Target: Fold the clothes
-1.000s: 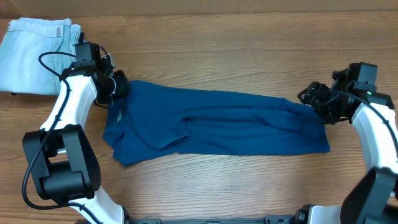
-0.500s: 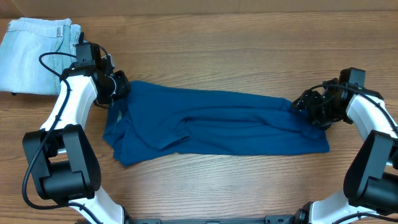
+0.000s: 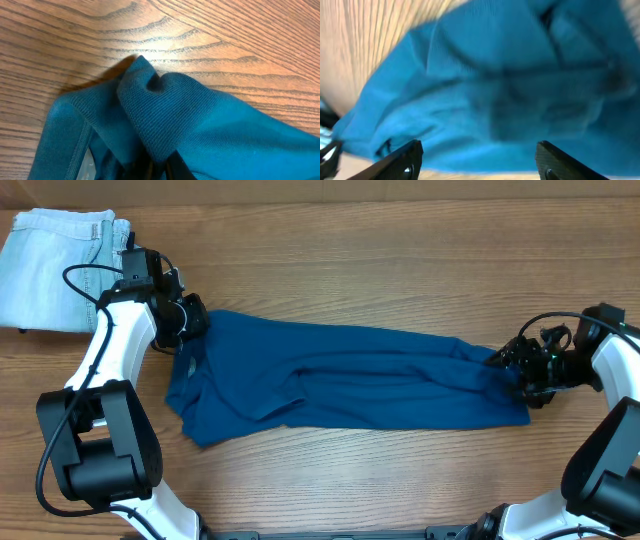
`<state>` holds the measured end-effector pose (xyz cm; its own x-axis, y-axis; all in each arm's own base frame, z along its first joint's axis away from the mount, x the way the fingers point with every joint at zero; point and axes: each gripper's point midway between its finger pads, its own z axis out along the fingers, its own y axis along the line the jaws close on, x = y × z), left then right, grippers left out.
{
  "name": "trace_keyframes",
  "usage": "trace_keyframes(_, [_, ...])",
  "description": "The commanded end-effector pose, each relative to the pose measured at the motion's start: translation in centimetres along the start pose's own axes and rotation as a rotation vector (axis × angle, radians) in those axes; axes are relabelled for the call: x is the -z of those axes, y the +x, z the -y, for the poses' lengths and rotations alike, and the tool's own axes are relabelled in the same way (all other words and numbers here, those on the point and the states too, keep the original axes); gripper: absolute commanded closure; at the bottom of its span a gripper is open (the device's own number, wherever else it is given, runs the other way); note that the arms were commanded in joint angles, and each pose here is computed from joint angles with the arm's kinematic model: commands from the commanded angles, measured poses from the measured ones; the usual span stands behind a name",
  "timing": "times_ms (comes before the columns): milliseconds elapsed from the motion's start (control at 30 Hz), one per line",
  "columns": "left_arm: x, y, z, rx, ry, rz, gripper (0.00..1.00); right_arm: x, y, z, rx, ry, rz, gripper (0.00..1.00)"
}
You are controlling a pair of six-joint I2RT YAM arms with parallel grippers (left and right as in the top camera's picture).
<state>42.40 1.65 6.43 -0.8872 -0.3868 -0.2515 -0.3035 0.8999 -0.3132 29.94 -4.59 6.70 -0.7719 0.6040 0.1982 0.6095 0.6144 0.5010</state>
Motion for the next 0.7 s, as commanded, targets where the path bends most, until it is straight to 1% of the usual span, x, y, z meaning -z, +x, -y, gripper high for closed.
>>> trace_keyframes(0, [0.2,-1.0,-0.1,0.012,-0.006,0.026,0.91,1.6,-0.1,-1.6,0.052,-0.059,0.026,0.23])
trace_keyframes(133, [0.2,-1.2,-0.1,0.010,-0.006,0.034,0.91,1.6,-1.0,0.1,0.055,0.046,0.068,0.23])
trace_keyframes(233, [0.2,-1.4,0.0,0.007,-0.003,0.043,0.91,2.1,-2.5,2.3,0.065,0.176,0.134,0.23])
trace_keyframes(367, [0.2,-1.5,0.0,0.007,-0.002,0.045,0.91,2.2,-3.5,2.2,0.066,0.180,0.174,0.23])
trace_keyframes(467, [0.2,-1.5,0.1,0.007,-0.002,0.045,0.91,2.3,-4.2,2.9,0.066,0.218,0.205,0.21])
trace_keyframes(567, [0.2,-1.5,0.1,0.006,-0.001,0.045,0.91,1.5,-4.1,2.1,0.070,0.152,0.184,0.21])
trace_keyframes(667, [0.2,-1.4,0.2,0.007,0.006,0.043,0.91,0.5,-3.9,2.6,0.065,0.148,0.172,0.22])
